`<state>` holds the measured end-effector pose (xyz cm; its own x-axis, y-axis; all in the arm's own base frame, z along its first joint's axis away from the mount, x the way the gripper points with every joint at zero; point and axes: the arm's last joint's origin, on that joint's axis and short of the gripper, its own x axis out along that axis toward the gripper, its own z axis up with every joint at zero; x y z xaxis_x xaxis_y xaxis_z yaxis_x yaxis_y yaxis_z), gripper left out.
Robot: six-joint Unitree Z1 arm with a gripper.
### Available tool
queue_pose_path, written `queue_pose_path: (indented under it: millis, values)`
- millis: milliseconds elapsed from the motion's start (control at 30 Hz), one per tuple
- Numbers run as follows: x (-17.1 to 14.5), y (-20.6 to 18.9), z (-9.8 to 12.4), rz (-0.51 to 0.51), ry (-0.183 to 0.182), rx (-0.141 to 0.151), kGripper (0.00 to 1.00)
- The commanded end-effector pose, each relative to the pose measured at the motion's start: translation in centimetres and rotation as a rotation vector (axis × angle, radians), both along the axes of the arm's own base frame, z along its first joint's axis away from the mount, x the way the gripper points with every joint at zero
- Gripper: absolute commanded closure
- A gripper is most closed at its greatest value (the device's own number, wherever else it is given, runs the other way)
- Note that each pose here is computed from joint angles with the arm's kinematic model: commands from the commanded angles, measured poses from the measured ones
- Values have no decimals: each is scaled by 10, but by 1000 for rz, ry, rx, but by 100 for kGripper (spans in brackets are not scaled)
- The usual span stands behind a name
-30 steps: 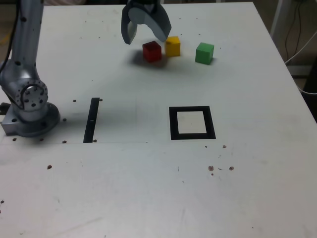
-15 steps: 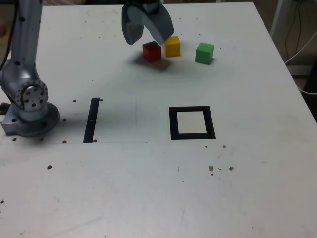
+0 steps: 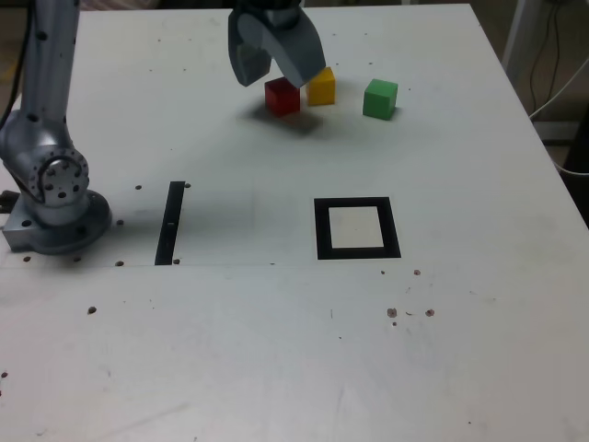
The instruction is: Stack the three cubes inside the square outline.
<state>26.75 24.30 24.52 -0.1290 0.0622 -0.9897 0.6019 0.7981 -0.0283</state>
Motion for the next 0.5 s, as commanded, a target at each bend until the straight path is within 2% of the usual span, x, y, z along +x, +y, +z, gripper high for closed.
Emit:
queue_pose_path:
  millis: [0,467]
  values:
    - [1,1,-4,-7,5,-8,1]
    - [4,2,-13,-17,-5,-23,1]
